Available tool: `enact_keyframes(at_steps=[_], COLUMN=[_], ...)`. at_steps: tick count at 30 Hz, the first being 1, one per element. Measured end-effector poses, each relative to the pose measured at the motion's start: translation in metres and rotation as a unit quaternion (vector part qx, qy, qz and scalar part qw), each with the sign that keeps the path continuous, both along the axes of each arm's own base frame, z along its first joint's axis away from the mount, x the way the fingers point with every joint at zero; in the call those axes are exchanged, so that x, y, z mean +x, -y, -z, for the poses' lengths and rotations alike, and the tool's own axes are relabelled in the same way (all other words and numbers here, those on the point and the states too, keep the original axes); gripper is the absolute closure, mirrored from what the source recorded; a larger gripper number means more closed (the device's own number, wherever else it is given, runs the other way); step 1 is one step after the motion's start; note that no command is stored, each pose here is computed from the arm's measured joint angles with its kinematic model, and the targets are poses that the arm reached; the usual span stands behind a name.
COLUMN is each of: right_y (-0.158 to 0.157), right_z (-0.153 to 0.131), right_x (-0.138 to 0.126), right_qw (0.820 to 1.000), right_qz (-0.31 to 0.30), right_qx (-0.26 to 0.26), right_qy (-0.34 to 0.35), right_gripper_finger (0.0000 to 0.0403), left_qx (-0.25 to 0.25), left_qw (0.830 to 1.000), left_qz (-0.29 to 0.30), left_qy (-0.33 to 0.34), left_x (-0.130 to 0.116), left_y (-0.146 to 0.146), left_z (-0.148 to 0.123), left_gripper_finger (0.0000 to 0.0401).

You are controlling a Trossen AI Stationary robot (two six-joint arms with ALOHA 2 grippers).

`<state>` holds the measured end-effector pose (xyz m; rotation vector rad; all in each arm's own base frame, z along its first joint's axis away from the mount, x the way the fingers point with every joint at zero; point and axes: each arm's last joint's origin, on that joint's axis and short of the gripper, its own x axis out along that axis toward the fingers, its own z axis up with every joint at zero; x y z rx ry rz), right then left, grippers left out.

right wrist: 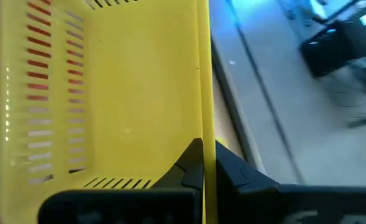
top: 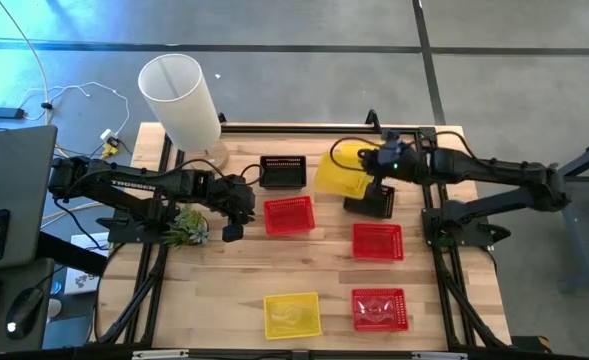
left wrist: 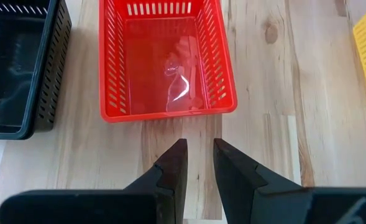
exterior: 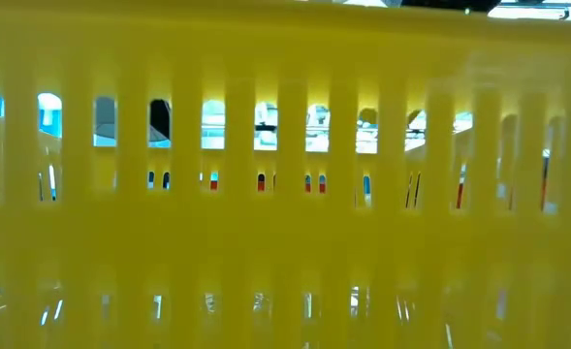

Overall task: Stack baskets by color
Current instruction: Stack the middle yellow bin on top of the top yellow bin

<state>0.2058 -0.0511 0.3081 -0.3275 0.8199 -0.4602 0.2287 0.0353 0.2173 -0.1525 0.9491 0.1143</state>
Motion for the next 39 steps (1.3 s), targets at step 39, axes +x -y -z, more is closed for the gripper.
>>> enact_keyframes(at_steps=[39], right_y=[0.136], right_z=[0.049], right_x=[-0.046], right_qw=[0.983], right_qz=[-0.025], right_qx=[0.058], right_qy=[-0.174], right_gripper_finger=[0.0403], left_qx=[0.008], left_qw=[1.000], left_qz=[0.011], left_qy=[0.000], left_x=[0.000], left_y=[0.000], left_z=[0.000], left_gripper_finger=[0.0338])
